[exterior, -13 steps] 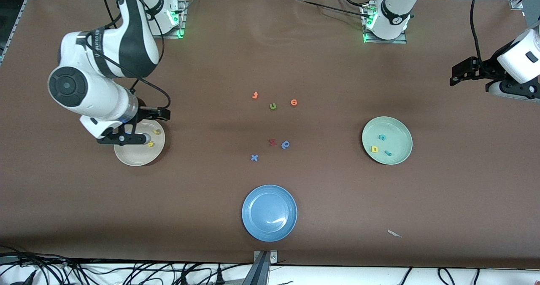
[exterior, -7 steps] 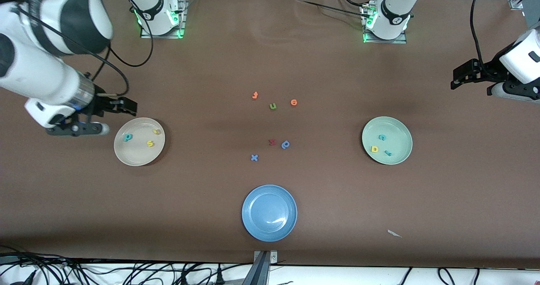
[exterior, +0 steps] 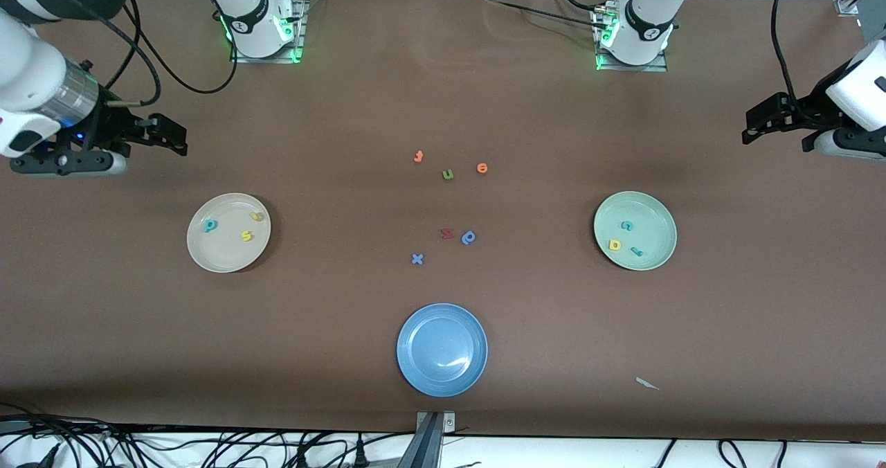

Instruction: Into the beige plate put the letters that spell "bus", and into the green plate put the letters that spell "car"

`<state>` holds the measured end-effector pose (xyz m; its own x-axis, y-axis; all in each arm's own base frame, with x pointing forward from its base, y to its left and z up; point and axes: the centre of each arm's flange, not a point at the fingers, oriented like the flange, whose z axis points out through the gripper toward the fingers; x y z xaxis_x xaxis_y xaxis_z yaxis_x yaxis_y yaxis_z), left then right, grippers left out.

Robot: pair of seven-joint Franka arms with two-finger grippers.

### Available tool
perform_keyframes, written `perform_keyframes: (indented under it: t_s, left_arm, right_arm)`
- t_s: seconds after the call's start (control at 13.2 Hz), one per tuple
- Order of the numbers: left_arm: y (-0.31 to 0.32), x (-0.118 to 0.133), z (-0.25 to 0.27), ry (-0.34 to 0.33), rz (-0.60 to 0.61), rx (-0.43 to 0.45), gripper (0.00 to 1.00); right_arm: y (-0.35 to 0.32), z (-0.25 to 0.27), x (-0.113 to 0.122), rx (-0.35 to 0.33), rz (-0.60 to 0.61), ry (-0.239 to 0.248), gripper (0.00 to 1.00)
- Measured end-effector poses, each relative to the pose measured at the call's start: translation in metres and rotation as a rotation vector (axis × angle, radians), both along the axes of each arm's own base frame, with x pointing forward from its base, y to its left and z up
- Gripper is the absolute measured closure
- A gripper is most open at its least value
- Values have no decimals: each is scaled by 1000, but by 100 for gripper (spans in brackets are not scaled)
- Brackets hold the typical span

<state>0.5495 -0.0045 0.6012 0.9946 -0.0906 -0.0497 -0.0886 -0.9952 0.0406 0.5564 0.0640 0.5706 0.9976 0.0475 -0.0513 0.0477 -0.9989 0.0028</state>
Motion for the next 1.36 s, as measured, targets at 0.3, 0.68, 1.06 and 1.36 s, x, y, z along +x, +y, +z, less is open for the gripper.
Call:
perform_keyframes:
  t_s: [0.3,0.68,1.06,1.36]
  left_arm:
    - [0,0,0,0,3,0,0]
    - [0,0,0,0,4,0,0]
    - [0,0,0,0,4,0,0]
    - [0,0,0,0,4,0,0]
  right_arm:
    - [-11,24,-13,6,-3,-42,0]
    - [-28,24,-16,8,-32,-64,0]
    - [-28,25,-16,8,-33,-67,0]
    - [-28,24,-15,8,-19,-67,0]
